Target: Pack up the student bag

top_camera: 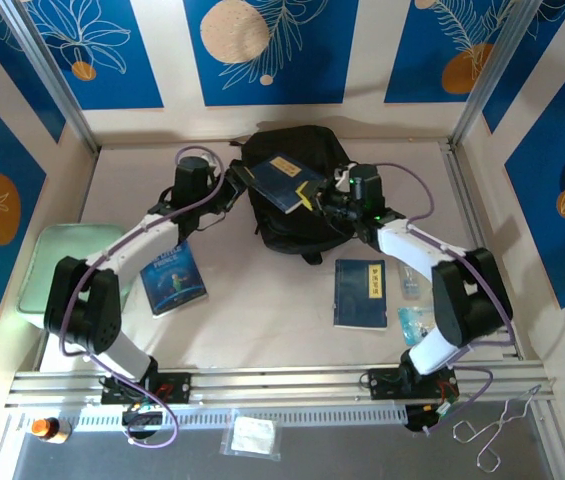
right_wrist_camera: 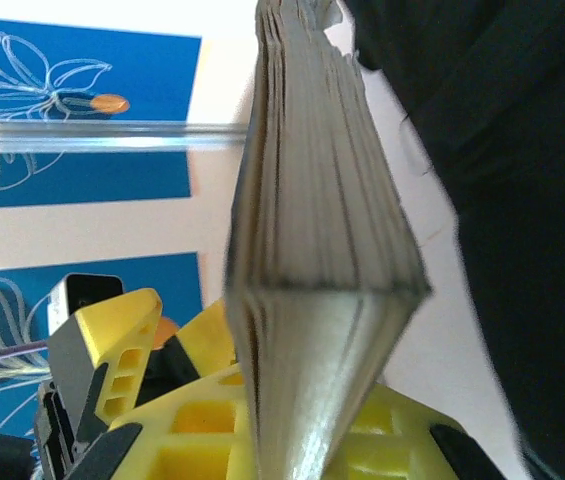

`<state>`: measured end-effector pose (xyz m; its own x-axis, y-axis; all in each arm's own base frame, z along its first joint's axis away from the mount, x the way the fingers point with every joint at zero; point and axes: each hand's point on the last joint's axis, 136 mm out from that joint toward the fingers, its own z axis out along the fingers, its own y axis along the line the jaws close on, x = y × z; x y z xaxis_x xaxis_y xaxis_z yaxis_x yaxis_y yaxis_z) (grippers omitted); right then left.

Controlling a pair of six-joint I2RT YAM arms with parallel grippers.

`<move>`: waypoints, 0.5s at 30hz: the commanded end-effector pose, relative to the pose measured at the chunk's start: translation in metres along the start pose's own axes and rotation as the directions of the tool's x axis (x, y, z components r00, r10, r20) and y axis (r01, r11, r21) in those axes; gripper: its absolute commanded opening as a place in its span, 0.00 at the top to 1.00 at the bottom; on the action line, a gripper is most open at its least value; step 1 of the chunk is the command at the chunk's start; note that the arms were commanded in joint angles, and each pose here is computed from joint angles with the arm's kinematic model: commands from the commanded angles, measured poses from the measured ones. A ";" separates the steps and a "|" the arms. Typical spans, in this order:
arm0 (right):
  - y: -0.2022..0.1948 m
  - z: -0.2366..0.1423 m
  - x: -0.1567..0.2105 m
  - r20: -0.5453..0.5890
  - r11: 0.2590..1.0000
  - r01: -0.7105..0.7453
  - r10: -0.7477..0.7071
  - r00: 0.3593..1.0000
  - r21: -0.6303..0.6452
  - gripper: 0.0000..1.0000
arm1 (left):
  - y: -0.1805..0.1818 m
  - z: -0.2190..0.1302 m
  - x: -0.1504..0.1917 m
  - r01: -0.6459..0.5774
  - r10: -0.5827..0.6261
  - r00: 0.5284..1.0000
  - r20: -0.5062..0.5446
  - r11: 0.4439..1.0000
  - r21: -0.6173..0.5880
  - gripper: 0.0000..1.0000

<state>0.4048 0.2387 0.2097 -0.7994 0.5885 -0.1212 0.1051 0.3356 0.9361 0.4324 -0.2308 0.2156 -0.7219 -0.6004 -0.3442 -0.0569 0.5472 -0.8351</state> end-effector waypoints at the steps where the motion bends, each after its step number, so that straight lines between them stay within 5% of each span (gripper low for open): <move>1: -0.002 -0.036 -0.017 0.073 0.977 0.171 -0.182 0.981 0.127 0.98 | 0.010 0.022 0.021 -0.180 0.172 0.977 -0.129 0.982 -0.052 0.40; 8: -0.037 -0.084 -0.040 0.104 0.915 0.214 -0.263 0.959 0.343 0.98 | 0.009 0.085 0.066 -0.262 0.243 0.911 -0.334 0.965 -0.014 0.41; 15: -0.065 -0.101 -0.057 0.097 0.863 0.189 -0.263 0.960 0.469 0.98 | 0.042 0.121 0.085 -0.282 0.222 0.895 -0.386 0.954 -0.104 0.44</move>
<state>0.3833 0.1185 0.1864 -0.7268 0.5889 -0.3534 0.2252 0.6905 0.6874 0.4528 -0.3293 0.1063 -0.9160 -0.2236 -0.3331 0.0707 0.7273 -0.6827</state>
